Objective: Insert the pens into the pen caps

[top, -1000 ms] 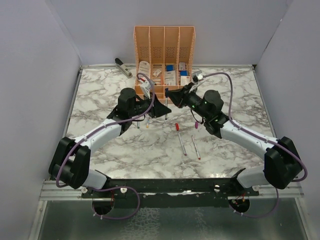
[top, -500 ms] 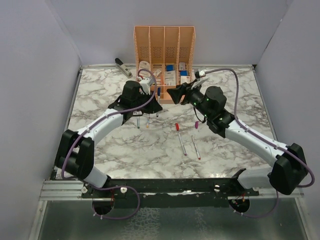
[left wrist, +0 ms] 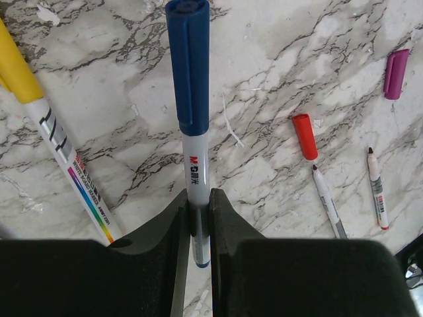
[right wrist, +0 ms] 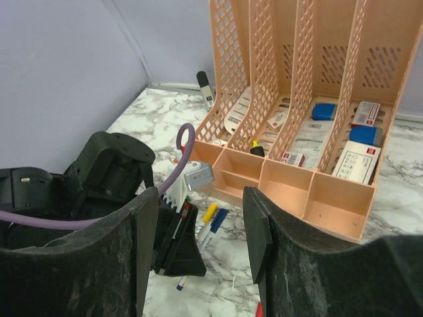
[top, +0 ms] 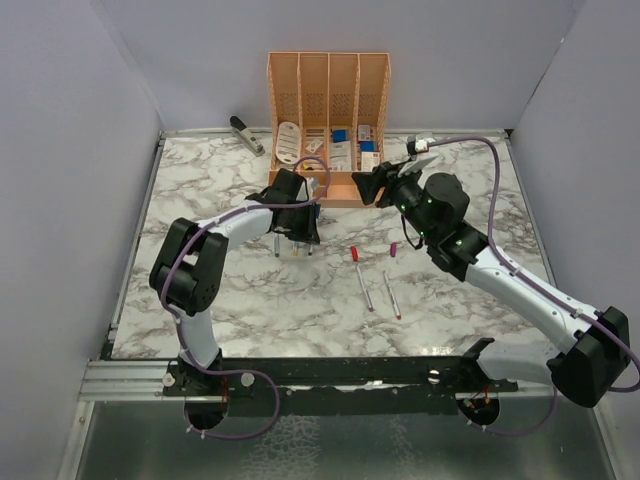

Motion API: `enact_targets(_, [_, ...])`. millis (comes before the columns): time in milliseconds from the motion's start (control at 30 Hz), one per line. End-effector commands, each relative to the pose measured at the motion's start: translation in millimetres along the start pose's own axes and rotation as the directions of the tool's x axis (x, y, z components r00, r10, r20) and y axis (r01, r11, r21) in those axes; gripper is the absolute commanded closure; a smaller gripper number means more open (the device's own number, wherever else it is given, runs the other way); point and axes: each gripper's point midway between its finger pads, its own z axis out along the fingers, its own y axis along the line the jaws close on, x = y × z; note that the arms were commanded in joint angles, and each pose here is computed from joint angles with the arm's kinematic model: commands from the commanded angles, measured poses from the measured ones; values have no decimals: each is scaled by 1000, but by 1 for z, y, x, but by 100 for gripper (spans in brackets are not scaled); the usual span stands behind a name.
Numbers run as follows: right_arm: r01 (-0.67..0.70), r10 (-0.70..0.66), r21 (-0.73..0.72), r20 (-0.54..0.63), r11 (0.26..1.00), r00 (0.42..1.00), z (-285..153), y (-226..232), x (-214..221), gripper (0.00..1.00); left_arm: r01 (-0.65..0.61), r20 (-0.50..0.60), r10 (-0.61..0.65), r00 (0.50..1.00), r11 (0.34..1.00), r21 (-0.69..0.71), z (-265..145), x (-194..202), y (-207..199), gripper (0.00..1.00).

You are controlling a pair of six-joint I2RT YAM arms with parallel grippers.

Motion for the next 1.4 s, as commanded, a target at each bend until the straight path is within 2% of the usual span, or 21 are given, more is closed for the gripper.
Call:
enact_targets(0, [17,-12,57,-75,998,997,-6,-13,22,47,15,7,-15,1000,999,-41,6,-10,4,98])
enact_targets(200, [15,-8,73,-98,997,995,-12,-17,31,47,39,-1,-39,999,997,-72,19,-13,11,89])
enact_targets(367, [17,-7,81,-126,997,992,-13,-20,39,46,60,-13,-62,998,993,-102,28,-10,19,86])
enact_targets(600, [58,-16,163,-246,985,969,-20,-39,73,47,72,-14,-74,997,991,-111,32,-12,21,73])
enact_targets(933, [94,-13,218,-346,971,938,-38,-55,105,47,78,-12,-80,997,991,-112,32,-13,21,70])
enact_targets(1067, [136,-12,250,-442,958,897,-50,-66,128,48,74,1,-74,997,993,-94,26,-18,15,70])
enact_targets(1367, [159,10,192,-666,968,746,-96,-66,196,50,49,91,-46,995,998,-29,-7,-45,-13,69])
